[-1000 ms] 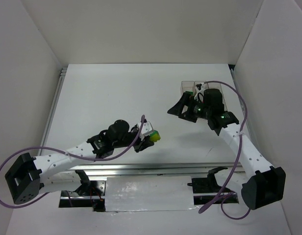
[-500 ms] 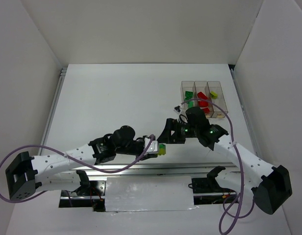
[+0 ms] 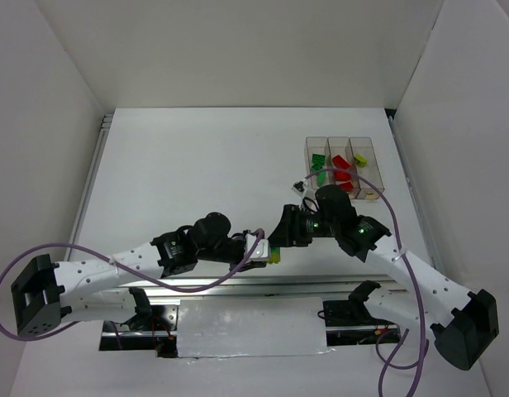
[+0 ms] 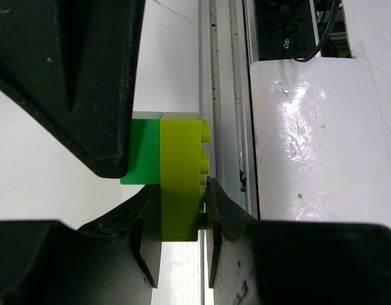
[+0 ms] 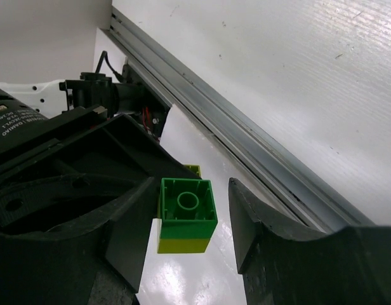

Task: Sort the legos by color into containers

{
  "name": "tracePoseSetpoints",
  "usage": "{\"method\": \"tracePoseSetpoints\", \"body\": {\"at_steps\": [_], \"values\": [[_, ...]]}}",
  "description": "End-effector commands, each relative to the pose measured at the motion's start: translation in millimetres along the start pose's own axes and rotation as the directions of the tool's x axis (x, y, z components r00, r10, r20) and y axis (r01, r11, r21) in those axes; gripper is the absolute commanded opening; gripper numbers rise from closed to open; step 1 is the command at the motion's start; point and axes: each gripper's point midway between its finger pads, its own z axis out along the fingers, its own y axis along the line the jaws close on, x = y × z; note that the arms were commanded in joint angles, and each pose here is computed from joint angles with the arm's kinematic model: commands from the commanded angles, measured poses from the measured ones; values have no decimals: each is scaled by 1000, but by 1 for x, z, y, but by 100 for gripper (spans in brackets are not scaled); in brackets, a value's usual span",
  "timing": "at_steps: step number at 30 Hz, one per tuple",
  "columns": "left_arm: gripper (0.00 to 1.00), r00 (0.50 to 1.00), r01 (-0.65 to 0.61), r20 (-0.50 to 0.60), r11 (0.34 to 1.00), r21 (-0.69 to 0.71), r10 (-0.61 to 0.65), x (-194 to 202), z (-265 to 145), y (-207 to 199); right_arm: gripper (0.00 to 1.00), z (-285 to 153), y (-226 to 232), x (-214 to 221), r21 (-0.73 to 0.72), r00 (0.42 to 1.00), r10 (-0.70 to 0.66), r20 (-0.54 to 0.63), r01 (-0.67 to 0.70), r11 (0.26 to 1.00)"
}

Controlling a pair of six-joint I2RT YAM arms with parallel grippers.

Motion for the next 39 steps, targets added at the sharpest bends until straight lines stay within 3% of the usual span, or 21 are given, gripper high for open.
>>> {"method": "tracePoseSetpoints", "body": {"at_steps": [1,7,12,14,16,21,25,28,33,34,35,36,39], "values": [[0,997,-59,57,998,-25,60,-24,-2,9,57,-4,12,2,-61,1000,-27,7,28,998],[0,996,-58,72,998,-22,59,-27,-3,8,60,-1,9,7,-64,1000,-25,-8,24,998],[0,996,-55,73,998,-27,56,-27,-2,9,52,0,10,8,-87,1000,-21,-6,20,996],[0,996,-54,71,998,-23,55,-27,-2,8,33,0,10,5,-81,1000,-24,9,25,996],[0,996,-50,73,999,-10,51,-27,-2,6,0,0,8,0,-64,999,-28,42,31,997],[0,996,-30,80,999,28,28,-25,-2,-3,0,-4,3,-29,-48,986,-12,168,20,999],[0,996,-14,92,999,41,10,-22,-4,-10,0,-27,-17,-83,-91,938,104,329,-78,993],[0,995,-7,98,1000,30,4,-21,-7,-10,0,-35,-24,-106,-76,915,134,381,-113,991],[0,993,82,95,993,-80,-75,-22,-15,4,0,-54,-69,-144,106,860,106,499,-182,978],[0,988,126,100,985,-121,-114,-24,-18,10,0,-72,-87,-167,213,803,62,593,-230,950],[0,981,171,116,972,-164,-153,-32,-21,18,0,-82,-114,-171,300,790,56,611,-296,907],[0,959,279,120,935,-221,-258,-30,-25,25,0,-97,-120,-185,341,760,31,650,-327,881],[0,913,406,158,874,-266,-376,-36,-31,31,0,-139,-167,-208,460,682,1,731,-494,738]]}}
